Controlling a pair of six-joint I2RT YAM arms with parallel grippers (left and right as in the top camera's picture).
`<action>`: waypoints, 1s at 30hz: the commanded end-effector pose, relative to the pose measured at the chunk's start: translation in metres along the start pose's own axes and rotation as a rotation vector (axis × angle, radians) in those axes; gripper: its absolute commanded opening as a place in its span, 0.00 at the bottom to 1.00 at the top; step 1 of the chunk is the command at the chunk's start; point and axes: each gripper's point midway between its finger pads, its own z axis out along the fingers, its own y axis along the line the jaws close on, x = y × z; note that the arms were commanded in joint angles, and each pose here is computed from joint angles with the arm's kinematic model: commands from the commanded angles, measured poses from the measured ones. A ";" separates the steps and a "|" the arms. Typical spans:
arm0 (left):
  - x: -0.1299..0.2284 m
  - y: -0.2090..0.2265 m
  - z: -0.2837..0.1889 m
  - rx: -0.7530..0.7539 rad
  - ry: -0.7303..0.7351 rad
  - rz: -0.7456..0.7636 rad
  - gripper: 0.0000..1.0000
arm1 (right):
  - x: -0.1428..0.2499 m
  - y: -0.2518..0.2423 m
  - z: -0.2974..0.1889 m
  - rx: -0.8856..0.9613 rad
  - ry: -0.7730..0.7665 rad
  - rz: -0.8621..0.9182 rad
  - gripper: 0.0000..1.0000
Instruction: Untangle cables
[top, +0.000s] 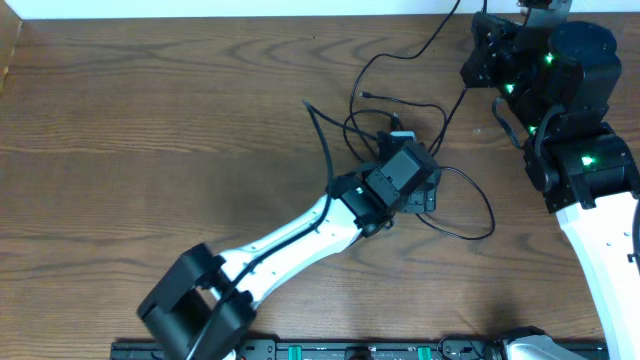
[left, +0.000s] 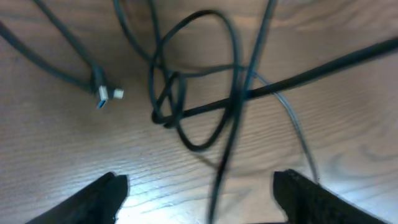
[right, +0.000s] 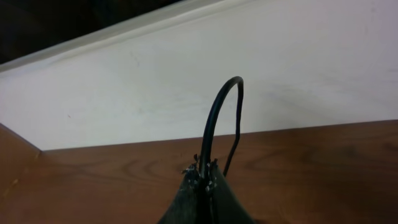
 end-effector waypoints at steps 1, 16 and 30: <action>0.008 0.015 0.015 -0.059 0.012 0.008 0.72 | -0.002 0.001 -0.002 0.004 -0.005 -0.024 0.01; -0.006 0.029 0.016 -0.110 -0.040 -0.007 0.44 | 0.007 -0.002 -0.002 0.016 0.032 -0.023 0.01; -0.013 0.039 0.011 -0.129 -0.042 -0.012 0.08 | 0.015 -0.007 -0.003 0.036 0.066 -0.070 0.01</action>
